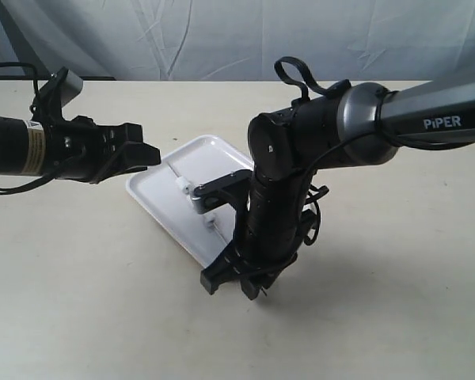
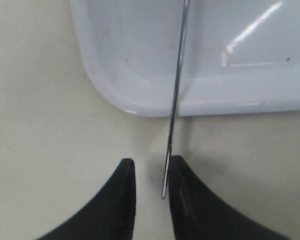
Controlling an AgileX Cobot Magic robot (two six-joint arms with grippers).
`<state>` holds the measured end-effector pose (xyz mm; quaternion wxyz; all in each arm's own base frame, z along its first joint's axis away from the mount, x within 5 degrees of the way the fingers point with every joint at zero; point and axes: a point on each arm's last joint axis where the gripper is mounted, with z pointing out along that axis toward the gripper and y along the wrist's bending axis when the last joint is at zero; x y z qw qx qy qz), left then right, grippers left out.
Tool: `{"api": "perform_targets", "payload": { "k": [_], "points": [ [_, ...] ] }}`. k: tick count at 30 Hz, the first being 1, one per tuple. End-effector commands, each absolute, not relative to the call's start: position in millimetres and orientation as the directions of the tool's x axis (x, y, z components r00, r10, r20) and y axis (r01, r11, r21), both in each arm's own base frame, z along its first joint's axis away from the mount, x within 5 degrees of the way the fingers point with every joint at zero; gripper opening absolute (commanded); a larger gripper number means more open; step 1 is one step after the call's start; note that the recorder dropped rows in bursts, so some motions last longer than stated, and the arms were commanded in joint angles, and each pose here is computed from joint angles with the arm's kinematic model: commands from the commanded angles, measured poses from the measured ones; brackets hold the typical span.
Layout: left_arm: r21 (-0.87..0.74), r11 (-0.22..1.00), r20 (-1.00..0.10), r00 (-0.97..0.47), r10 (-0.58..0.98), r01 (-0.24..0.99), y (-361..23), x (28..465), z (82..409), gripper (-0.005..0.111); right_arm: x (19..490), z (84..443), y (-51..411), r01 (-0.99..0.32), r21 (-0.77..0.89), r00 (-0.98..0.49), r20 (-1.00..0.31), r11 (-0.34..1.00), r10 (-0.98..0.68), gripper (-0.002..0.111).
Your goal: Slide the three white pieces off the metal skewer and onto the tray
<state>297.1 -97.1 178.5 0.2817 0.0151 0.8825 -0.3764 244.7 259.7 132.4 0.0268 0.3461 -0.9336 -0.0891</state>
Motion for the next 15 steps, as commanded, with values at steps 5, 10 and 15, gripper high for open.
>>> {"api": "perform_targets", "payload": {
  "k": [5, 10, 15],
  "points": [
    [-0.641, 0.724, -0.511, -0.846, -0.153, 0.256, -96.6, 295.1, 175.7, 0.030, 243.7, 132.3, 260.4, -0.630, 0.195, -0.768, -0.014, 0.752, -0.640, 0.015],
    [-0.632, 0.726, -0.514, -0.847, -0.134, 0.269, -96.7, 294.2, 175.1, 0.030, 244.4, 132.2, 260.9, -0.628, 0.194, -0.771, -0.022, 0.753, -0.637, 0.016],
    [-0.631, 0.727, -0.515, -0.847, -0.132, 0.270, -96.7, 294.1, 175.0, 0.030, 244.2, 128.3, 262.6, -0.613, 0.209, -0.781, -0.016, 0.762, -0.624, 0.029]
  ]
}}
